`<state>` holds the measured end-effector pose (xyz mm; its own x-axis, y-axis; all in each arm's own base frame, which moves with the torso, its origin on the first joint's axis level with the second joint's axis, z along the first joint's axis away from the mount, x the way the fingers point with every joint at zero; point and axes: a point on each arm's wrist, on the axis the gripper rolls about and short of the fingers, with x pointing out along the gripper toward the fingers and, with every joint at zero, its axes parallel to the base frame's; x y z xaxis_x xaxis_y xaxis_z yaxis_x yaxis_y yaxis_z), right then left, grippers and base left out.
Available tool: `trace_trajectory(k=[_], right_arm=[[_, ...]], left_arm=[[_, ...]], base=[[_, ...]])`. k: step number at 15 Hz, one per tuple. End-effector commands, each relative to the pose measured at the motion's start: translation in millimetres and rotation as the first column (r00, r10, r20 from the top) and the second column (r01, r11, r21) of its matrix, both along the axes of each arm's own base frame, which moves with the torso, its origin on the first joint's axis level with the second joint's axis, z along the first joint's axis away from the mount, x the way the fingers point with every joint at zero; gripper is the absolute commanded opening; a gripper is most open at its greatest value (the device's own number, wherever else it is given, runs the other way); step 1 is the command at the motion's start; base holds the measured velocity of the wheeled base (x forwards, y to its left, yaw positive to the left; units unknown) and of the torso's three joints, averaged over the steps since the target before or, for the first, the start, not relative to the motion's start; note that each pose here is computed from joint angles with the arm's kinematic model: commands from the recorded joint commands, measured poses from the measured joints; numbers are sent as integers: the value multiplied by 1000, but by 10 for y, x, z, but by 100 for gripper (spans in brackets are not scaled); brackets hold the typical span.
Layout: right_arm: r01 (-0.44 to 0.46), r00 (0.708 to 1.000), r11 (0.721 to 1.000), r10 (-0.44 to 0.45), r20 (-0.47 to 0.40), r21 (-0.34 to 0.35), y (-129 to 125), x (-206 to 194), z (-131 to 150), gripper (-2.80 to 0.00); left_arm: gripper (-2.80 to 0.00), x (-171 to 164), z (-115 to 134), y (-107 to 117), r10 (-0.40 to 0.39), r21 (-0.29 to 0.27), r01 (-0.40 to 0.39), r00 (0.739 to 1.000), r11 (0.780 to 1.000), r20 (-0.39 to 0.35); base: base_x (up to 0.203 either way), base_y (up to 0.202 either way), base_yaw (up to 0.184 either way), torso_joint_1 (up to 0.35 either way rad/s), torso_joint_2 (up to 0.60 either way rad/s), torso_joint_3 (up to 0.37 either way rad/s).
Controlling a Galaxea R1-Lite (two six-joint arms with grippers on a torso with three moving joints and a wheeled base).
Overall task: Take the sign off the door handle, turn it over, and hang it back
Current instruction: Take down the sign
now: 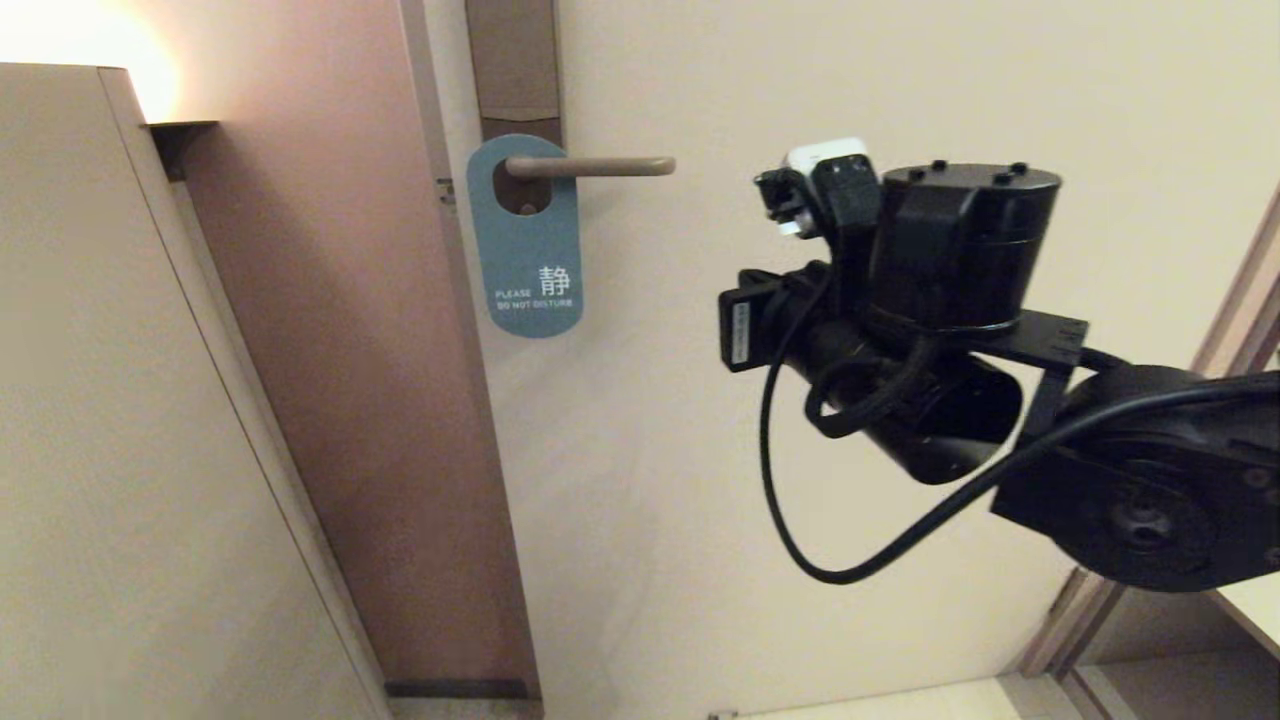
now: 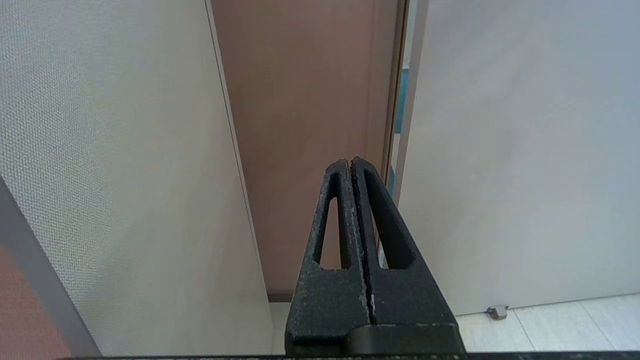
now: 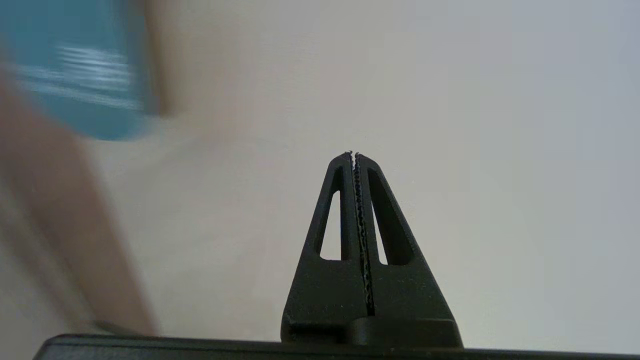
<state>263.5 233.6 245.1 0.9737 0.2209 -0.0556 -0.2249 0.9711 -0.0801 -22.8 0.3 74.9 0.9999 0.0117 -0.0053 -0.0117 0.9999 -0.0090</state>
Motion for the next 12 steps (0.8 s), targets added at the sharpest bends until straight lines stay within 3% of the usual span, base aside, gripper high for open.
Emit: trace_trajectory(k=[1, 4, 7, 12], right_arm=[[61, 998, 998, -61, 29, 26, -379, -143, 199, -280], [192, 981, 981, -192, 11, 11, -925, -214, 222, -280], [320, 947, 947, -320, -2, 3, -1398, -293, 229, -280], [413, 911, 911, -413, 4, 2, -1924, -665, 180, -280]], left_arm=[[-280, 0, -1, 0, 1, 0, -1, 1000, 1000, -1], [-280, 0, -1, 0, 1, 0, -1, 1000, 1000, -1], [-280, 0, -1, 0, 1, 0, -1, 1000, 1000, -1], [-280, 0, 1, 0, 1, 0, -1, 1000, 1000, 1]], base=[[0, 0, 0, 0, 0, 0], [0, 0, 0, 0, 0, 0], [0, 0, 0, 0, 0, 0], [0, 0, 0, 0, 0, 0]])
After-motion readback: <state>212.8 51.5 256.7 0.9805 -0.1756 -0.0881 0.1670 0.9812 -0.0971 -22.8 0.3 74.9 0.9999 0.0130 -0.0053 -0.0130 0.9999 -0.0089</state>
